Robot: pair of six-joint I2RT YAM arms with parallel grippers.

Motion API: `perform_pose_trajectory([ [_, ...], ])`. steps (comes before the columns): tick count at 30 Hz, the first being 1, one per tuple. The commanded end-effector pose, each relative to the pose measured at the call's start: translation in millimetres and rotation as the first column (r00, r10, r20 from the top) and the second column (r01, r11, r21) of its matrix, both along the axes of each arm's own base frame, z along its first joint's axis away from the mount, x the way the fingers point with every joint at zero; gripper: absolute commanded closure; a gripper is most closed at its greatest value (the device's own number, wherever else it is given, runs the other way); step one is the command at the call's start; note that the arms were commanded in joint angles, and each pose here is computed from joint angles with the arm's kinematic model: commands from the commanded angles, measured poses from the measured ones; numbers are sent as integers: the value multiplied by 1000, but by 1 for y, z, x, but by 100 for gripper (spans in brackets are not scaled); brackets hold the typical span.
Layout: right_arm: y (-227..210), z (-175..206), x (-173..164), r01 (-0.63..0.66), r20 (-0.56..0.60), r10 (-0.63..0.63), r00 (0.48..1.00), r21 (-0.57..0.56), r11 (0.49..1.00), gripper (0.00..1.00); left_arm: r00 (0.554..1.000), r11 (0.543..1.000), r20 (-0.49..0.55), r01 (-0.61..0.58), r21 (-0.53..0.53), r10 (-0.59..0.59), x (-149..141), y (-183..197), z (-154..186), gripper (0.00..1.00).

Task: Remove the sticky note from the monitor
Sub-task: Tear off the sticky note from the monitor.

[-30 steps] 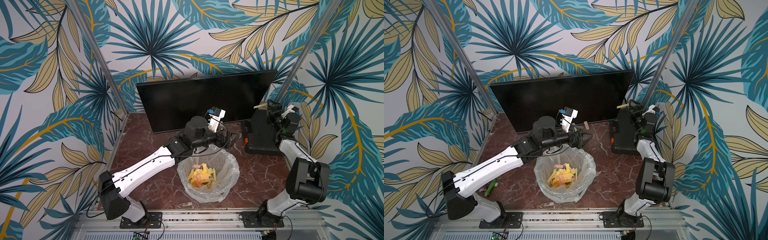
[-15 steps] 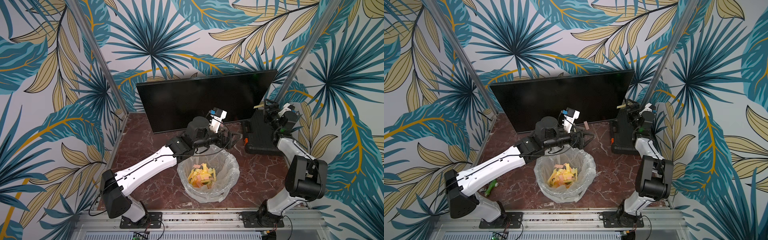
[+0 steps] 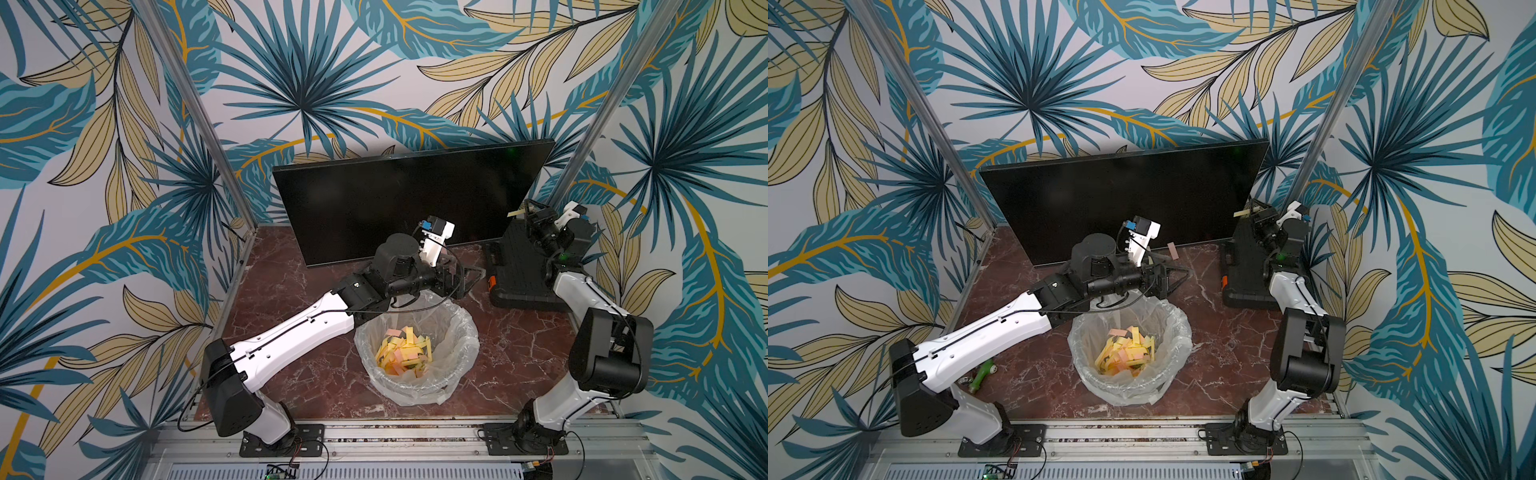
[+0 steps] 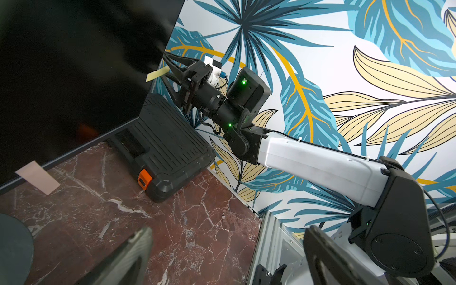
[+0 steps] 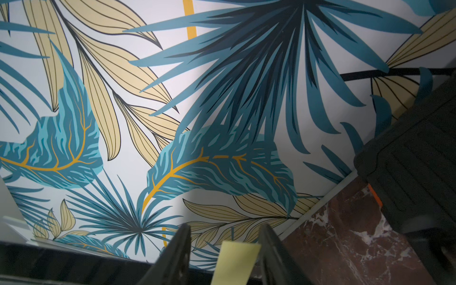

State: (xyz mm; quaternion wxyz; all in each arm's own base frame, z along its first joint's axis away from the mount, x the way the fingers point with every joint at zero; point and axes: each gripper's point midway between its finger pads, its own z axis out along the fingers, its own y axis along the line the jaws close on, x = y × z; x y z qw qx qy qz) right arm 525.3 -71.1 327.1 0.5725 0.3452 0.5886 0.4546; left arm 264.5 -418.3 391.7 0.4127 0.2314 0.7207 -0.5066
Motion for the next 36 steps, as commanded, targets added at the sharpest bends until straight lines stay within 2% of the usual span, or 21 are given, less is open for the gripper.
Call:
perform_pose_trajectory([
  [1,5,-1,-1,-18,10,18,1000,-9,1000,72,1000,1000,23,10,-27,-10,-1,-3,12,0],
  [6,7,-2,-6,-20,6,20,1000,-17,1000,97,1000,1000,27,10,-22,-10,-2,-3,12,0],
  [7,7,-3,-6,-22,5,22,1000,-16,1000,100,1000,1000,28,10,-21,-9,-2,-3,12,0],
  [13,8,0,-17,-10,11,10,1000,-20,1000,100,999,1000,34,6,-16,-6,-4,-1,14,0],
  [21,12,-8,-50,19,0,-19,1000,-13,1000,100,999,1000,48,1,-7,0,-7,2,15,0],
  [29,29,-24,-111,21,-14,-20,1000,24,999,100,995,998,84,-62,24,60,-11,24,19,0],
  [36,75,-1,-170,-65,7,65,998,-41,997,100,981,979,112,-170,109,158,-14,61,16,0],
])
